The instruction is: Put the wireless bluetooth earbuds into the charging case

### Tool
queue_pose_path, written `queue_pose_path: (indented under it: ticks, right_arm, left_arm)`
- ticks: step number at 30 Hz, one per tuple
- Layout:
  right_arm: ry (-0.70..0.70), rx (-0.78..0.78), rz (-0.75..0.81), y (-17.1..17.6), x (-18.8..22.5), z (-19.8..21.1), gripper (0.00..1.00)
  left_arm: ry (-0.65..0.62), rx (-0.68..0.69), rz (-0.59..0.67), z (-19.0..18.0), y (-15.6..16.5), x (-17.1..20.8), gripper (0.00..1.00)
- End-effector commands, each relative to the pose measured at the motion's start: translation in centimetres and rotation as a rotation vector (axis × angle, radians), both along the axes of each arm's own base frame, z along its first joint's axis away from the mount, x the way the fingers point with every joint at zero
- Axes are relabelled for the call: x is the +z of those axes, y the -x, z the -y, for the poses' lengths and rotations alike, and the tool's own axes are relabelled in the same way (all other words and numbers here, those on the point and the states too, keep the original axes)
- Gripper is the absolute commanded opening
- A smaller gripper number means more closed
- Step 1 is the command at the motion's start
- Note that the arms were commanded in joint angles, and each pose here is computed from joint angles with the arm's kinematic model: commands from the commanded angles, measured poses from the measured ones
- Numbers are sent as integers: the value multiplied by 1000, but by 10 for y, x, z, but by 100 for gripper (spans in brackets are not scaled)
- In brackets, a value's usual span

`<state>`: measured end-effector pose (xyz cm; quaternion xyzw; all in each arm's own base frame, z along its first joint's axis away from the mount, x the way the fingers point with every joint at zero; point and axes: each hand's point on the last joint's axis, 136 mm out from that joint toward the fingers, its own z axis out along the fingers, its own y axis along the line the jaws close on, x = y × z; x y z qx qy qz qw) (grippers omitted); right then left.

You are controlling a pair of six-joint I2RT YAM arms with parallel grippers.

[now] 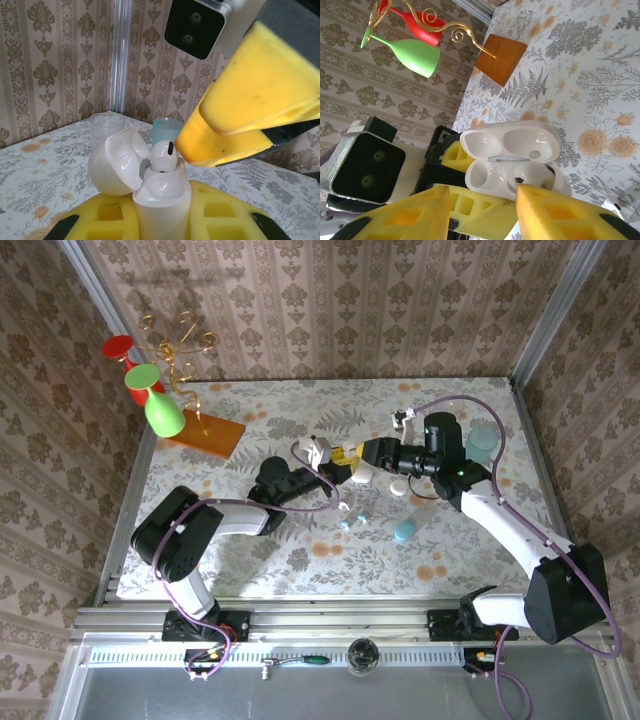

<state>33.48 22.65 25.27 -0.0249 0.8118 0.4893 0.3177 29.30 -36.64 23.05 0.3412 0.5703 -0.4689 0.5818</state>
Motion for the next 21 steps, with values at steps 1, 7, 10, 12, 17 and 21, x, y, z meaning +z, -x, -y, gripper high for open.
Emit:
queue_pose_path:
  ticks: [1,7,10,12,17,21]
  right_arm:
    - [8,44,8,4,5,-8,45]
    - [31,4,54,12,13,1,50]
    - [48,-8,91,16,18,7,53]
    - [59,-24,99,17,18,10,53]
    - [129,-87,27,8,-5,18,53]
    - [227,-81,-66,2,-36,16,52]
  left_arm:
    - [35,-17,33,-2,4,10,0]
    - [31,31,-1,-17,-7,1,0]
    - [26,61,-12,-28,-12,-2,0]
    - [25,76,-18,-37,-15,-3,0]
    - [23,137,5,-68,-18,2,0]
    - [25,255,21,-103,-22,4,0]
